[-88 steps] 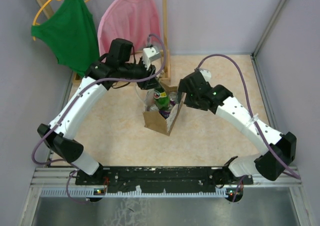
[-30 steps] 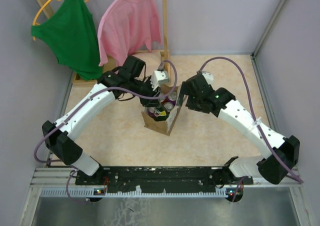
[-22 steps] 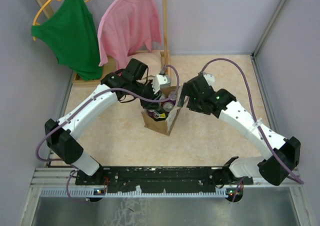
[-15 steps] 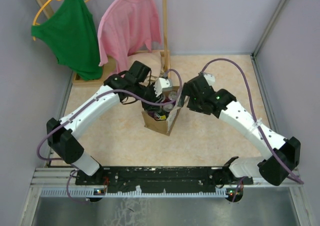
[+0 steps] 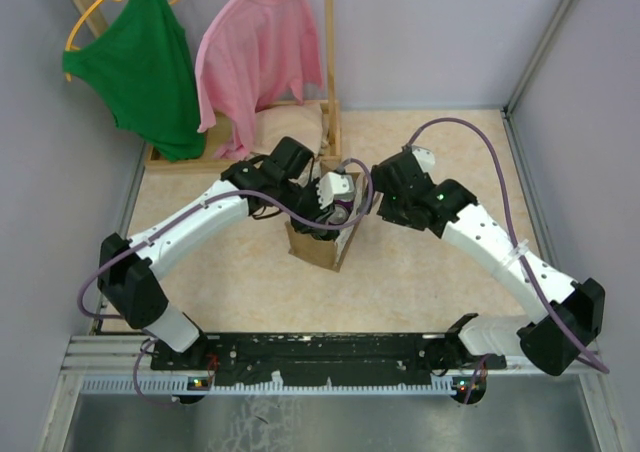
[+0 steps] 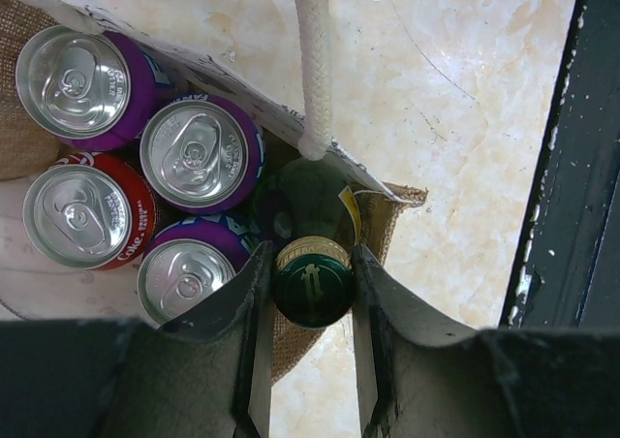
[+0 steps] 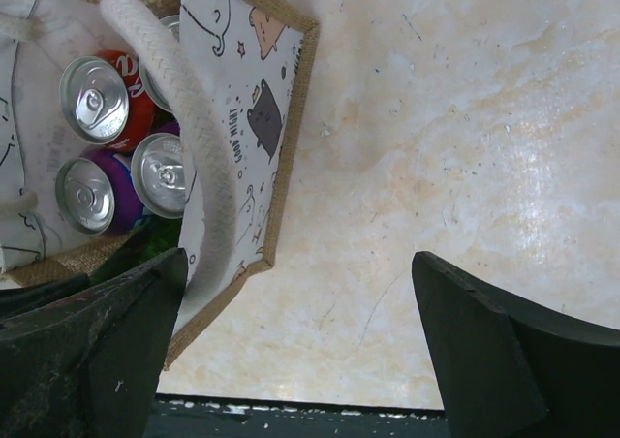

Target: Place the beverage into the canvas bag

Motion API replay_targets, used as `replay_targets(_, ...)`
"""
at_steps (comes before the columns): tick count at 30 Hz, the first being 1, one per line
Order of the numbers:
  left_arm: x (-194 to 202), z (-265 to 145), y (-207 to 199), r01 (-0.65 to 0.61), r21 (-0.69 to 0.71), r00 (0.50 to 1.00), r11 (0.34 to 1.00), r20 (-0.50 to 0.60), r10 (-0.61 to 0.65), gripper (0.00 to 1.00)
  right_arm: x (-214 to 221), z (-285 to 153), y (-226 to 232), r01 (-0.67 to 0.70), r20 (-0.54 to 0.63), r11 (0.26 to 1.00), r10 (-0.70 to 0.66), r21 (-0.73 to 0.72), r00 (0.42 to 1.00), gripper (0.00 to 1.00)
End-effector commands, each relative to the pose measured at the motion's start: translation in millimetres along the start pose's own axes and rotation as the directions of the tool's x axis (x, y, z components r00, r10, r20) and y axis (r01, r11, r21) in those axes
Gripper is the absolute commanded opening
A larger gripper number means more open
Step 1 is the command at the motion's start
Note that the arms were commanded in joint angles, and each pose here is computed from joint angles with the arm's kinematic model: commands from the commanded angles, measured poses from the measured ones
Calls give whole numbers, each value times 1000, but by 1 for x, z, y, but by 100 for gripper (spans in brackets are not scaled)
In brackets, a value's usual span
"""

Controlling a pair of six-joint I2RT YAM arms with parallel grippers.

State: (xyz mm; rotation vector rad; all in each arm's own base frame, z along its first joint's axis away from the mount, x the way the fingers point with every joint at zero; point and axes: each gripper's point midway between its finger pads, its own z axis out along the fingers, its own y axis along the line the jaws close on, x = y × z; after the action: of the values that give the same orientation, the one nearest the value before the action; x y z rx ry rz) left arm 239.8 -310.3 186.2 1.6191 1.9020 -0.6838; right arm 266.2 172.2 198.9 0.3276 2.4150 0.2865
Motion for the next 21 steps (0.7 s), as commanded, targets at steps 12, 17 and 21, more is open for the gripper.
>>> replay_targets(12,17,16,-24,30,93,998,995,-50,-25,0,-11,-7,-1,-37,46,999,38,-16,998,99)
replay_targets(17,27,18,-27,49,98,996,994,-74,-42,0,-12,-7,-1,-38,47,999,39,-16,998,99)
replay_targets(21,7,9,-21,60,64,997,996,-42,-57,35,-13,-7,0,-38,47,999,39,-18,998,99)
